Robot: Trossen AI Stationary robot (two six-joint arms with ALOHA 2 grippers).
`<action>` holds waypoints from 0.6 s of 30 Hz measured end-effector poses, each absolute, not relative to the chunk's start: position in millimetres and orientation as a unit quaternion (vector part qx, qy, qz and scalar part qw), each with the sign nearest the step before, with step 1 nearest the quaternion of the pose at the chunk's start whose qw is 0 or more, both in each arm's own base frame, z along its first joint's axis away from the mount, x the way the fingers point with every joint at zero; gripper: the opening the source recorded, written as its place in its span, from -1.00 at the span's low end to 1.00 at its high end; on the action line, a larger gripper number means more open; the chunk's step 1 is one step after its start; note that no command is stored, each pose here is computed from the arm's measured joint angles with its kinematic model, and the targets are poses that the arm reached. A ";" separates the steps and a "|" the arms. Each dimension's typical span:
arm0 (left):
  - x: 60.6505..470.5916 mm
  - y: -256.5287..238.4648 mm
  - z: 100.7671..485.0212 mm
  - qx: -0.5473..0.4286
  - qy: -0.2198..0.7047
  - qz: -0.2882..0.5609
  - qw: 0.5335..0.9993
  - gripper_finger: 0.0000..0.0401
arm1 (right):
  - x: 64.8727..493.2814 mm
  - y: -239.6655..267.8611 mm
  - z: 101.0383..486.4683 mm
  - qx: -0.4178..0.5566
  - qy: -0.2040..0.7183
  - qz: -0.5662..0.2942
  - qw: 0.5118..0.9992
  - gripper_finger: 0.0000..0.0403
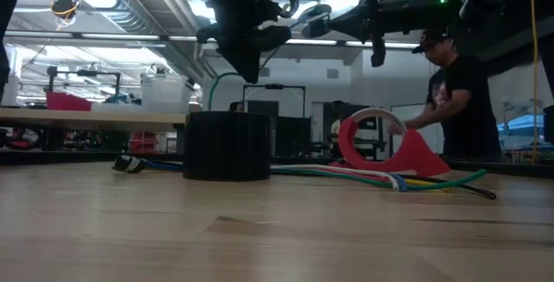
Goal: Coil cords
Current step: Coil the green wire onto the black spool
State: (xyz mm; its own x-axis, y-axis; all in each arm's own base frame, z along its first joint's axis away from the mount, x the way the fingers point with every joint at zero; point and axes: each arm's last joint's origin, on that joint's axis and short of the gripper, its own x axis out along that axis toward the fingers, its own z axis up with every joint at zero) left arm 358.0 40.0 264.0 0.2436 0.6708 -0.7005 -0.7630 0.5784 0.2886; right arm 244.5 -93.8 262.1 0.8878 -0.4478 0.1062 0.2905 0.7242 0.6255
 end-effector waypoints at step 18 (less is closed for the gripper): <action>359.9 20.2 263.1 -0.053 0.399 0.455 0.795 -0.98 | 244.1 -94.8 261.8 0.303 -0.129 -0.219 0.918 -0.96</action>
State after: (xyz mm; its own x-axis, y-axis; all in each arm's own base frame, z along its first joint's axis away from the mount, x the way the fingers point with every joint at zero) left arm 359.9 20.2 263.1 0.2684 0.6800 -0.6823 -0.7653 0.5807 0.2777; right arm 244.1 -94.8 261.8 0.8706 -0.4810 0.1030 0.3253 0.7200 0.6130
